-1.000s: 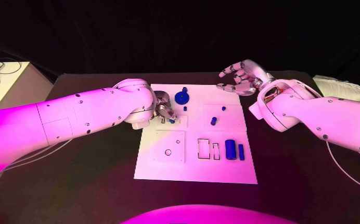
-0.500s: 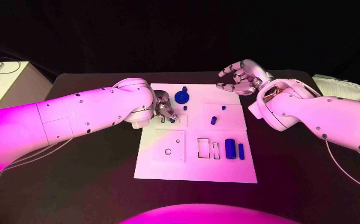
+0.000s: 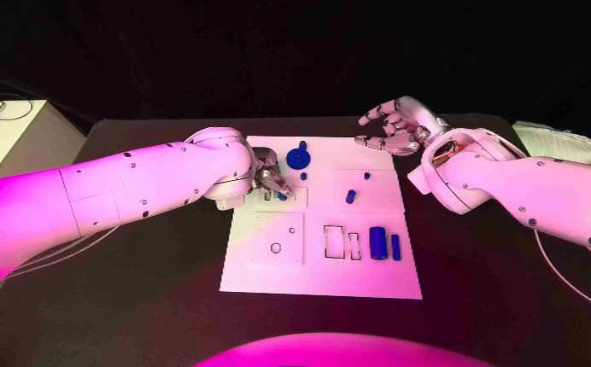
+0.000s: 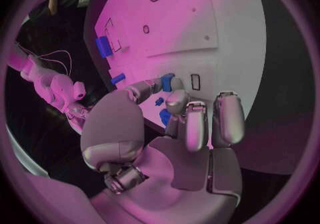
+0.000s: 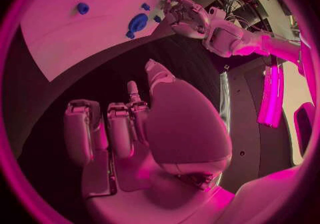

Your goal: Assemble the parts on the task board

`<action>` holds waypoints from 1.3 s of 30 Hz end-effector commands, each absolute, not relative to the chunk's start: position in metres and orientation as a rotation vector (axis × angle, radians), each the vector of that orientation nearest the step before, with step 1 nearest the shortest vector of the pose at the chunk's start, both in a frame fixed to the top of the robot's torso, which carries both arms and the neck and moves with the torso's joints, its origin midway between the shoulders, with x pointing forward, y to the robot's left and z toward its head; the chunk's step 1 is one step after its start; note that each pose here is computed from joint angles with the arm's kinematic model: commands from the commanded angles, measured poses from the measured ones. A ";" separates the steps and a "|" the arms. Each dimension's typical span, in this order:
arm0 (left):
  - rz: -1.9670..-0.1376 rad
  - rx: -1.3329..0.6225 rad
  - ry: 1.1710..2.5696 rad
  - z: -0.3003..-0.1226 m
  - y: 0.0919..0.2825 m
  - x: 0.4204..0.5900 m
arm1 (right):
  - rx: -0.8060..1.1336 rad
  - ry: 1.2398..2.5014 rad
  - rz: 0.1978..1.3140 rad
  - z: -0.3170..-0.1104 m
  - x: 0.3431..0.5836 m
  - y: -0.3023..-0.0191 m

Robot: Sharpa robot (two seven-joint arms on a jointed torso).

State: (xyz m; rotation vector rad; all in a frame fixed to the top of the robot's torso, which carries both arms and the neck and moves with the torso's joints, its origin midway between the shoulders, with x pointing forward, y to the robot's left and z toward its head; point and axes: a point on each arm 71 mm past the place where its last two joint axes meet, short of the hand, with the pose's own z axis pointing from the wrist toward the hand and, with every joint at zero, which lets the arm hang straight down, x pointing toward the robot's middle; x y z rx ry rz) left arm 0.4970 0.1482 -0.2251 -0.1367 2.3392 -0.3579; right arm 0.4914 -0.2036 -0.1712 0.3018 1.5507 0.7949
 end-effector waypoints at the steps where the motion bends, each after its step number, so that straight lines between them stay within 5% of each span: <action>1: -0.371 -0.103 2.364 -0.228 0.144 0.494 | 0.289 1.558 0.802 -0.172 0.491 -0.203; 39: -0.344 -0.116 2.341 -0.228 0.153 0.497 | 0.291 1.554 0.801 -0.171 0.491 -0.204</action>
